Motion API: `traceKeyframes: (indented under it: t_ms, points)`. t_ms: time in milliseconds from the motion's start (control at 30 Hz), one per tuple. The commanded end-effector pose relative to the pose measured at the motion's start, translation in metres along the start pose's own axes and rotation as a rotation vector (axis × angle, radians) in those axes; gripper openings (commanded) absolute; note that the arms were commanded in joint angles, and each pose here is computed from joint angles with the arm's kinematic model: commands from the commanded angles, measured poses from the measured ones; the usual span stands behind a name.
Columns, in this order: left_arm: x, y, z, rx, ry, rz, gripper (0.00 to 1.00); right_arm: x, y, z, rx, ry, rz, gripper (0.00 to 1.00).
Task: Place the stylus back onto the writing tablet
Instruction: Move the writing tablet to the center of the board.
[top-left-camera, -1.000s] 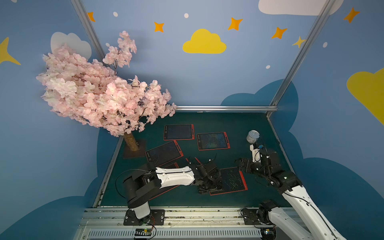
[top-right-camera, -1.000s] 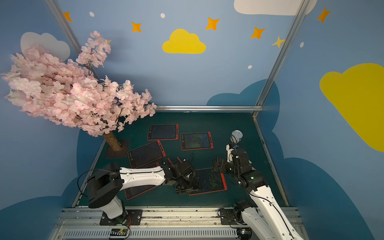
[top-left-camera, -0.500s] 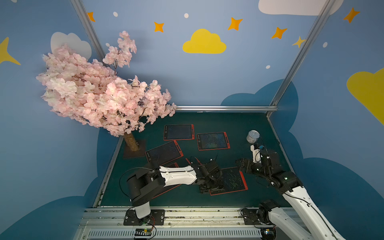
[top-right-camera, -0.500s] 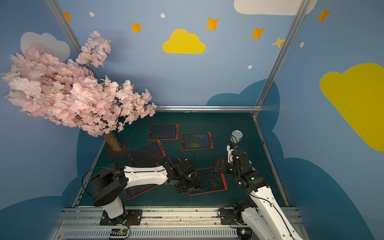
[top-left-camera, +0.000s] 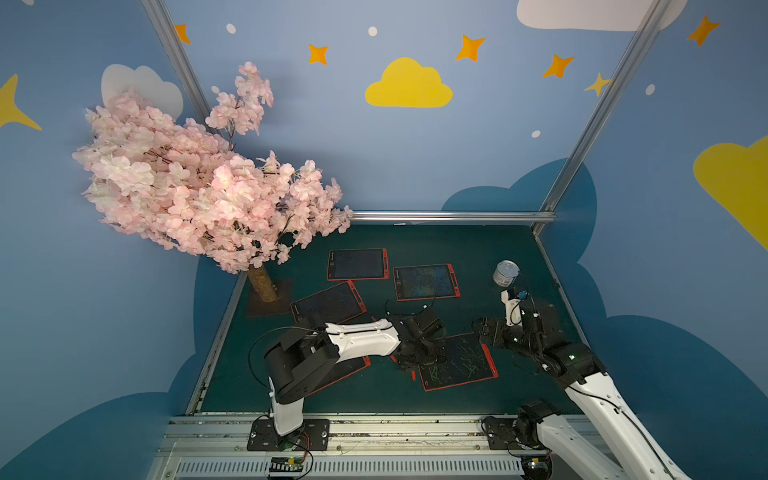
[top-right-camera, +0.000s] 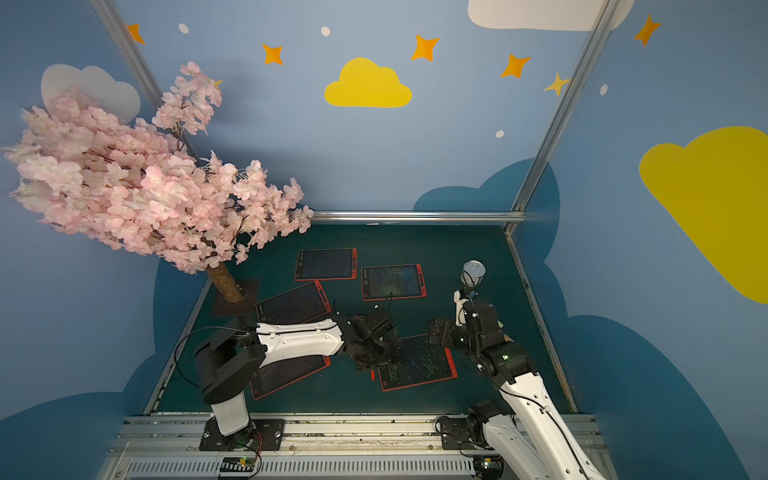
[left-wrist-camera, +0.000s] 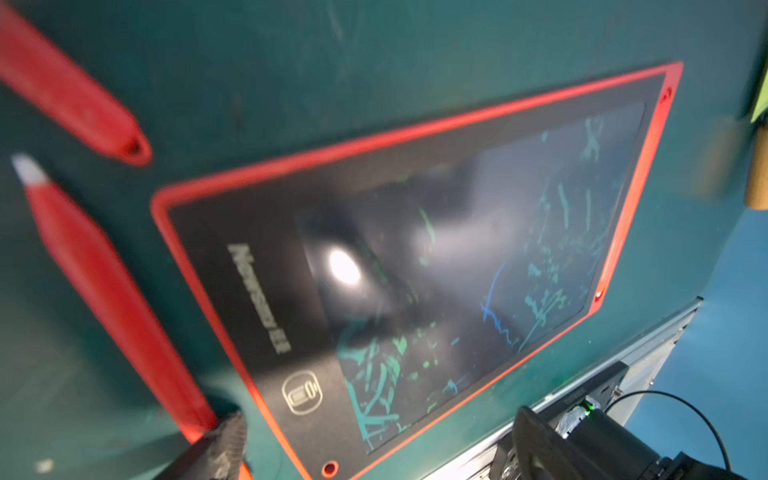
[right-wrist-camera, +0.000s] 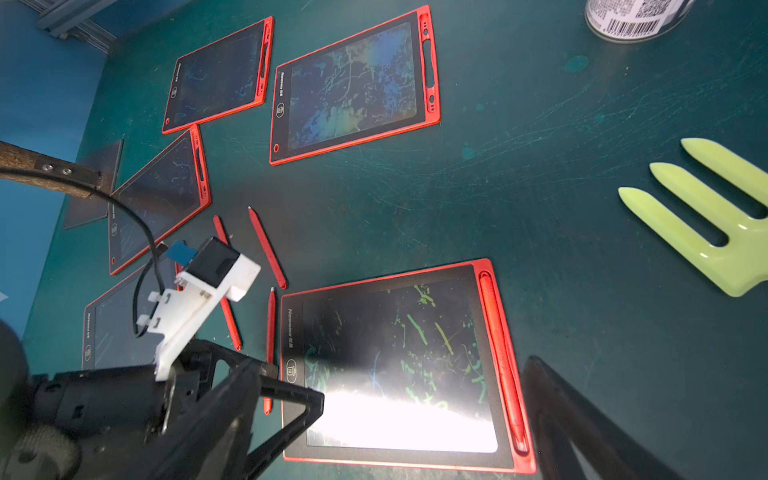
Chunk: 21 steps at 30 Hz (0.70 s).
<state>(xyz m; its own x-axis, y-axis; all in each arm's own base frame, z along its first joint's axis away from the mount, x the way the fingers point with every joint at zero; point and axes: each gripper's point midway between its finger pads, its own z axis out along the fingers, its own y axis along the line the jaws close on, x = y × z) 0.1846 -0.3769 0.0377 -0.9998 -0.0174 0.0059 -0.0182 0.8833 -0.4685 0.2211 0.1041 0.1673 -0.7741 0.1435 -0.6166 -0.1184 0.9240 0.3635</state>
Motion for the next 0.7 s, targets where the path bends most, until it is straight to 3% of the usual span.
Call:
traceKeyframes:
  t_ms: [0,467,667]
  points:
    - [-0.010,0.011,0.006,-0.064,-0.017,0.026,0.99,-0.001,-0.002,-0.002,0.012,0.001,-0.010,0.97]
    - [-0.037,-0.020,0.021,-0.027,-0.038,0.100,0.98,-0.003,-0.011,-0.015,0.068,-0.033,0.006,0.97]
    - [-0.027,-0.039,0.032,0.014,0.012,0.117,0.98,-0.005,-0.010,-0.022,0.065,-0.049,0.014,0.97]
